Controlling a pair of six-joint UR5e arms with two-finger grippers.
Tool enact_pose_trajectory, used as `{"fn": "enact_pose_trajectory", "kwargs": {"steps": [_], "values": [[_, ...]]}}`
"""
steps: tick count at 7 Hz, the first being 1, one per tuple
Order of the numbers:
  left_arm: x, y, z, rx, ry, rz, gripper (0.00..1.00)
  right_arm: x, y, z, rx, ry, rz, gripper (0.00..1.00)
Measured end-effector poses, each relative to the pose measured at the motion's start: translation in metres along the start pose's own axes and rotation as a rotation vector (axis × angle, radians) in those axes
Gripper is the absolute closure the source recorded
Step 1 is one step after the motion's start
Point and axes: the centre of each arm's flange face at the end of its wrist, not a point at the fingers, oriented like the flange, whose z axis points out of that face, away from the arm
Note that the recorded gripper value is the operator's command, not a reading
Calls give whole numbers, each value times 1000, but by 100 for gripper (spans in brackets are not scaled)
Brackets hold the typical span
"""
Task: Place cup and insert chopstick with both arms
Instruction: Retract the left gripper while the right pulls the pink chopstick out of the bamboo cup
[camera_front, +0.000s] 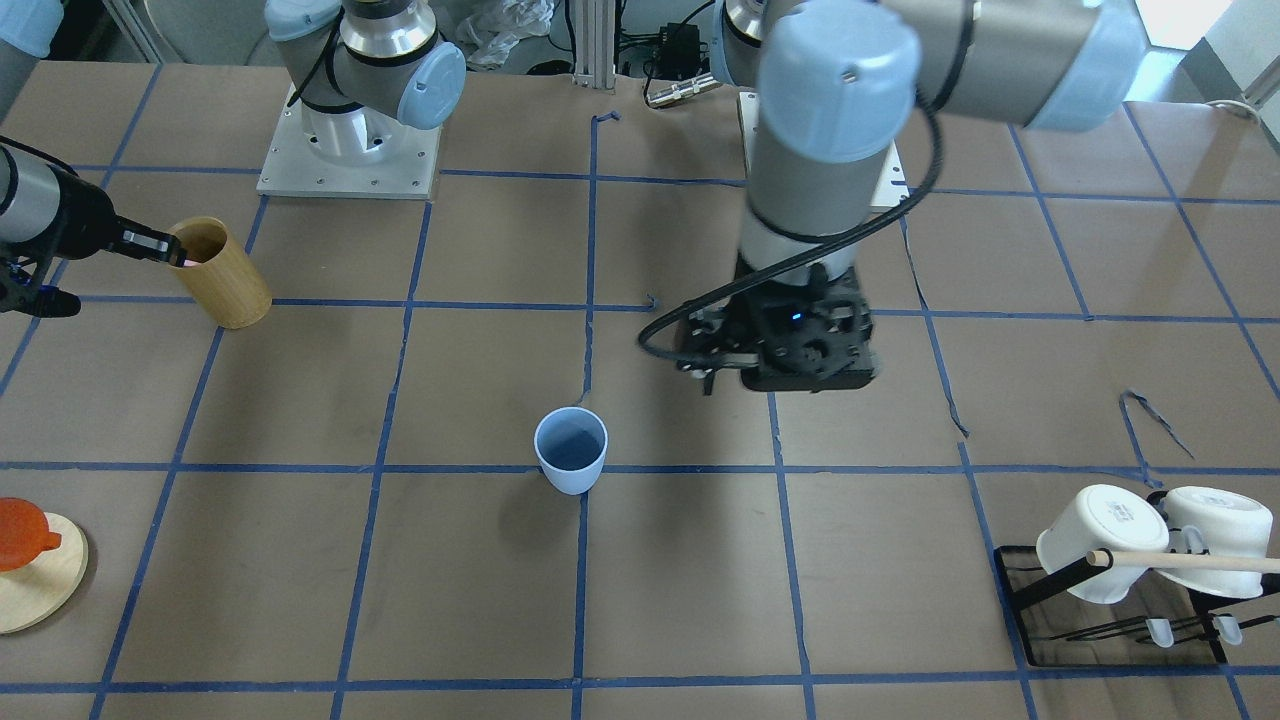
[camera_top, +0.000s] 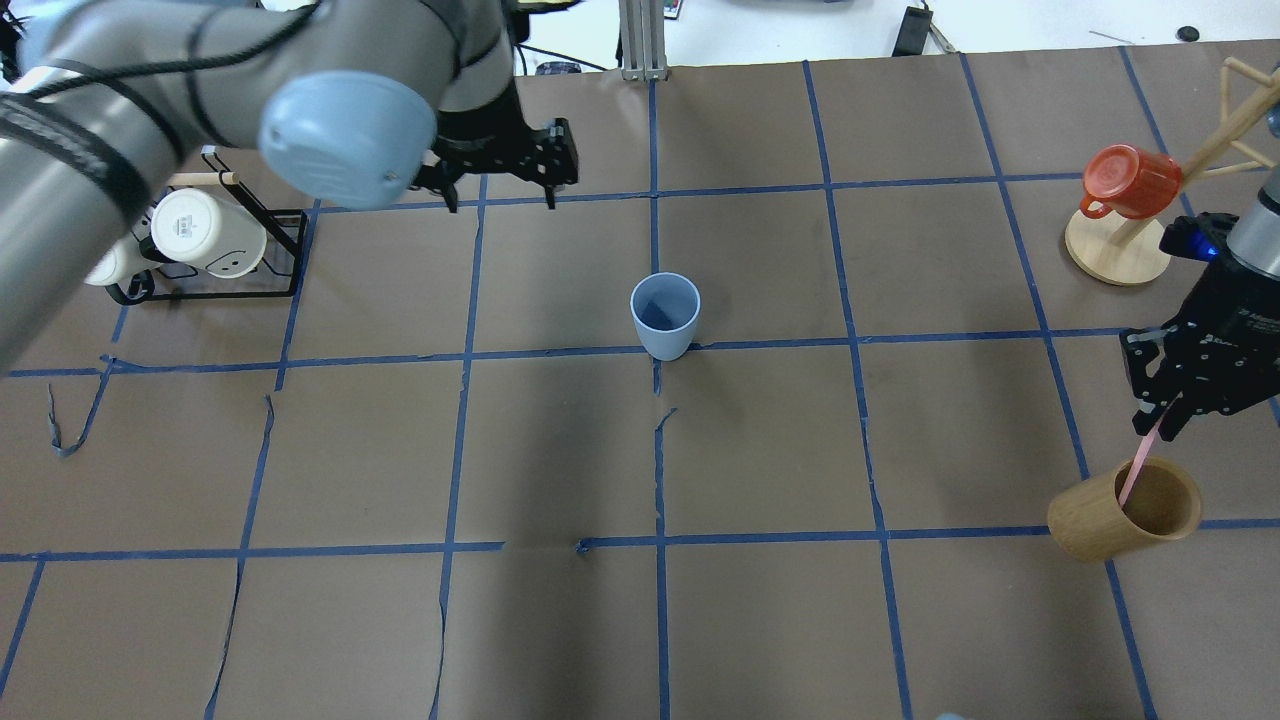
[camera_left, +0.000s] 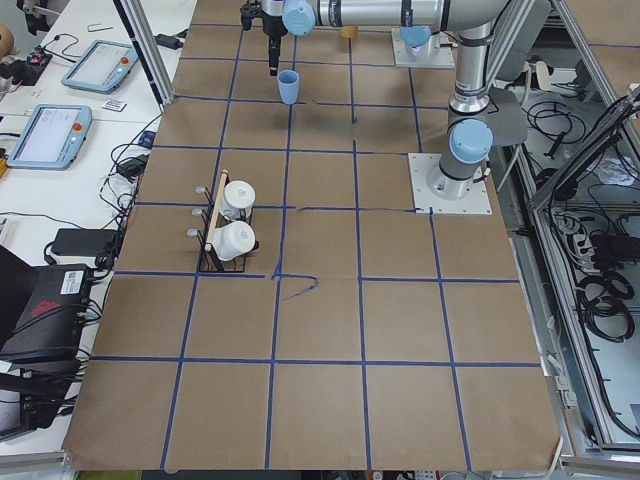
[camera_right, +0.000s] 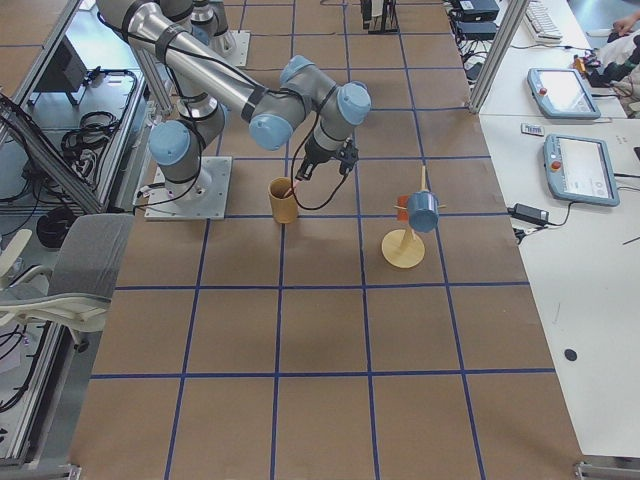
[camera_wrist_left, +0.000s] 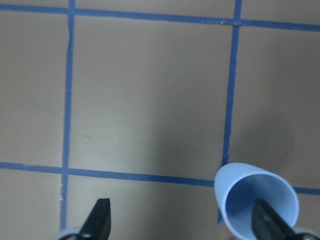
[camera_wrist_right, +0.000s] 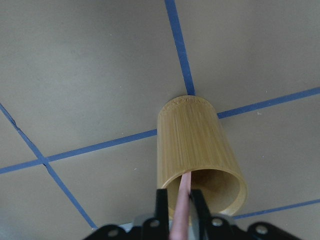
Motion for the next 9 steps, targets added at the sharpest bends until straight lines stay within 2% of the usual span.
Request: {"fn": "enact_pose_trajectory", "kwargs": {"steps": [1, 2, 3, 5, 7, 9], "values": [[-51, 9, -28, -65, 8, 28, 0, 0, 0, -3, 7, 2, 4, 85], [-81, 18, -47, -86, 33, 38, 0, 1, -1, -8, 15, 4, 8, 86], [-91, 26, -60, -82, 62, 32, 0, 2, -1, -12, 21, 7, 11, 91], [-79, 40, -78, -61, 97, 9, 0, 2, 0, -14, 22, 9, 12, 92], [-47, 55, -89, -47, 95, -7, 0, 2, 2, -17, 20, 9, 14, 92], [-35, 68, -102, -24, 93, 2, 0, 3, 9, -38, 0, 7, 13, 93]]}}
